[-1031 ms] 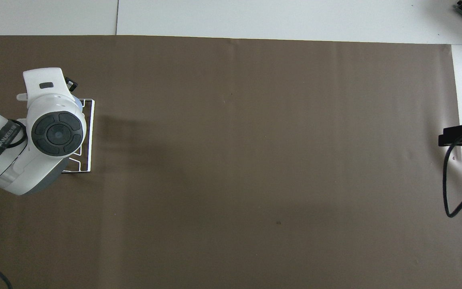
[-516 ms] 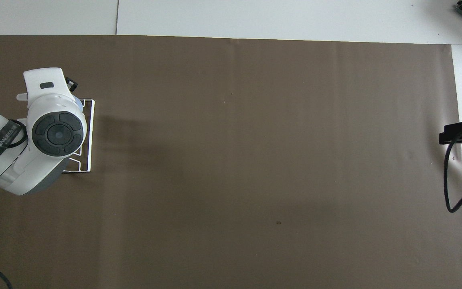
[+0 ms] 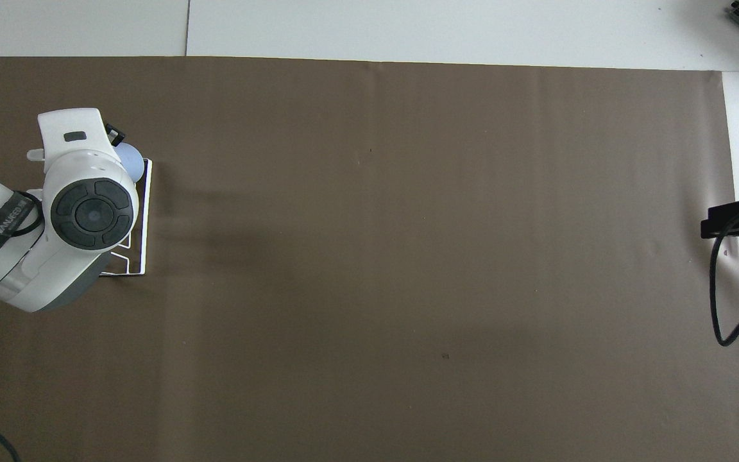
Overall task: Hang cup on cup holder
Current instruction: 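Lower the cup onto a rack hook with the left gripper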
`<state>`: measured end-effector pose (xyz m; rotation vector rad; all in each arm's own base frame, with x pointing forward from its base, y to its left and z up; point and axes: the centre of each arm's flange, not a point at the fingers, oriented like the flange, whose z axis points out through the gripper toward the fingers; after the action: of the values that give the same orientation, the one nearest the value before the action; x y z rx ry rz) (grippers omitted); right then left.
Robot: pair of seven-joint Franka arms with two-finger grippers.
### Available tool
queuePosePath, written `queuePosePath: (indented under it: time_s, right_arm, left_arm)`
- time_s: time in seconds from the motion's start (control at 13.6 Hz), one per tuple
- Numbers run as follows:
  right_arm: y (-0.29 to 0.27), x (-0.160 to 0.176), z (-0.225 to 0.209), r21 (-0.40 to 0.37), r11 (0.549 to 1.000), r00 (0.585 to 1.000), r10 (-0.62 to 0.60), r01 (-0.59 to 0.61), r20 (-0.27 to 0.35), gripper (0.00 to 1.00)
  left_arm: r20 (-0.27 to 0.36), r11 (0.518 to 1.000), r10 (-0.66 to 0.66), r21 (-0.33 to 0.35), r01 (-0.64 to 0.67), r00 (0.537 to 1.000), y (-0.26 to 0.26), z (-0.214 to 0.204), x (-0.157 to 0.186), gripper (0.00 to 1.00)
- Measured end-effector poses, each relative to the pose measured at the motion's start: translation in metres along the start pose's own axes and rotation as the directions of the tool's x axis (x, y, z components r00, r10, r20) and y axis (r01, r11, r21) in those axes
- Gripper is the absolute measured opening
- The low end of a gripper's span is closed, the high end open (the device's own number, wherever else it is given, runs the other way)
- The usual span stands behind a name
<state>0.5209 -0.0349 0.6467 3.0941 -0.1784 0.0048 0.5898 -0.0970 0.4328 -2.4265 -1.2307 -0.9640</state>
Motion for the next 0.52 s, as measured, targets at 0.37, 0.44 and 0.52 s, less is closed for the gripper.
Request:
queuePosePath:
  time_s: [0.37, 0.44, 0.52]
  right_arm:
    - [-0.0012, -0.0003, -0.0005, 0.0, 0.999, 0.999, -0.032, 0.032, -0.001, 1.0]
    - [-0.0015, -0.0007, -0.001, 0.0, 0.999, 0.999, -0.035, 0.035, -0.002, 1.0]
    - [-0.0017, -0.001, -0.0015, 0.0, 0.999, 0.999, -0.036, 0.036, -0.002, 1.0]
  left_arm:
    - [-0.002, 1.0, 0.021, -0.003, -0.021, 1.0, 0.001, -0.0013, -0.0001, 0.87]
    - [-0.003, 0.999, 0.035, -0.006, -0.035, 0.999, 0.002, -0.0026, 0.0004, 0.89]
    - [-0.007, 0.999, 0.045, -0.01, -0.045, 0.999, 0.0034, -0.0052, 0.002, 0.89]
